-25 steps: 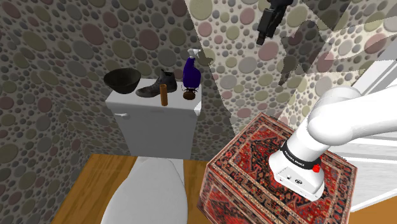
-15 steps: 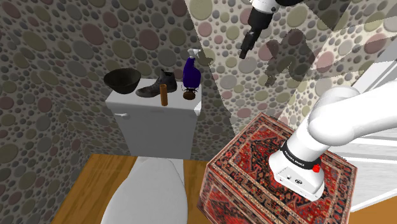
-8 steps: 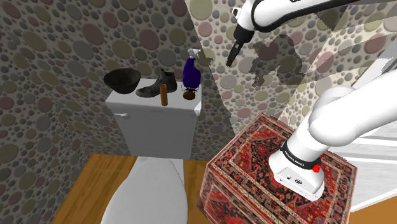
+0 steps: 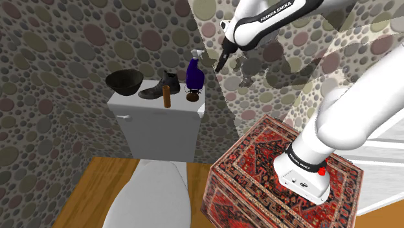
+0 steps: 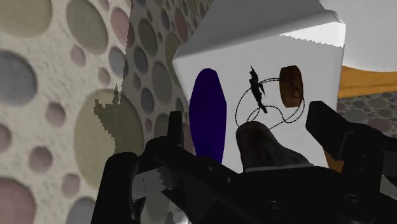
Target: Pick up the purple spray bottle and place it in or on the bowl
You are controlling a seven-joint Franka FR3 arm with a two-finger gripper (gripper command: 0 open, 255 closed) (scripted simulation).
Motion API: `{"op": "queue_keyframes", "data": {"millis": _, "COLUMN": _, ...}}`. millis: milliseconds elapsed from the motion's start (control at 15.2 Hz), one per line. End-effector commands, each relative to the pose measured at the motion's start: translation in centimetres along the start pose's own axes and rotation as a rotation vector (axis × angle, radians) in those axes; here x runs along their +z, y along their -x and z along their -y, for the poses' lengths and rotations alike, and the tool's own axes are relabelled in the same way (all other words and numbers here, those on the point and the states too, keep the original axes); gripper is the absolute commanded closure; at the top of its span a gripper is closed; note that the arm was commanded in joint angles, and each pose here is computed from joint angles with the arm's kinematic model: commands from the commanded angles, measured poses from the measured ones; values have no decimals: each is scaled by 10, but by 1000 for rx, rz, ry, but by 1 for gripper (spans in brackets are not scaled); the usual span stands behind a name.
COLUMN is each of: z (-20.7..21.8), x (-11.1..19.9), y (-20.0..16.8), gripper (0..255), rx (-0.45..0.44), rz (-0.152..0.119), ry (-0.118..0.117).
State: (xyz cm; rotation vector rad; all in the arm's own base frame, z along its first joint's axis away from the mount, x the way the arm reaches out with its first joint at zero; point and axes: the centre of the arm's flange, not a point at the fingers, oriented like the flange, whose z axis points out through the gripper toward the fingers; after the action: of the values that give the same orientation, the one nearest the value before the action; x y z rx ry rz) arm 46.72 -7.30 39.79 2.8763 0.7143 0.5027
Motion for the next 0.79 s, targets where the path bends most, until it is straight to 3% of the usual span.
{"op": "queue_keyframes", "data": {"millis": 0, "z": -5, "x": 23, "y": -9, "gripper": 0, "rx": -35, "rz": -30, "ry": 13}}
{"op": "queue_keyframes", "data": {"millis": 330, "z": -19, "x": 73, "y": -38, "gripper": 0, "rx": -117, "rz": -99, "ry": 36}}
{"op": "queue_keyframes", "data": {"millis": 726, "z": -21, "x": 104, "y": -44, "gripper": 0, "rx": -125, "rz": -105, "ry": 38}}
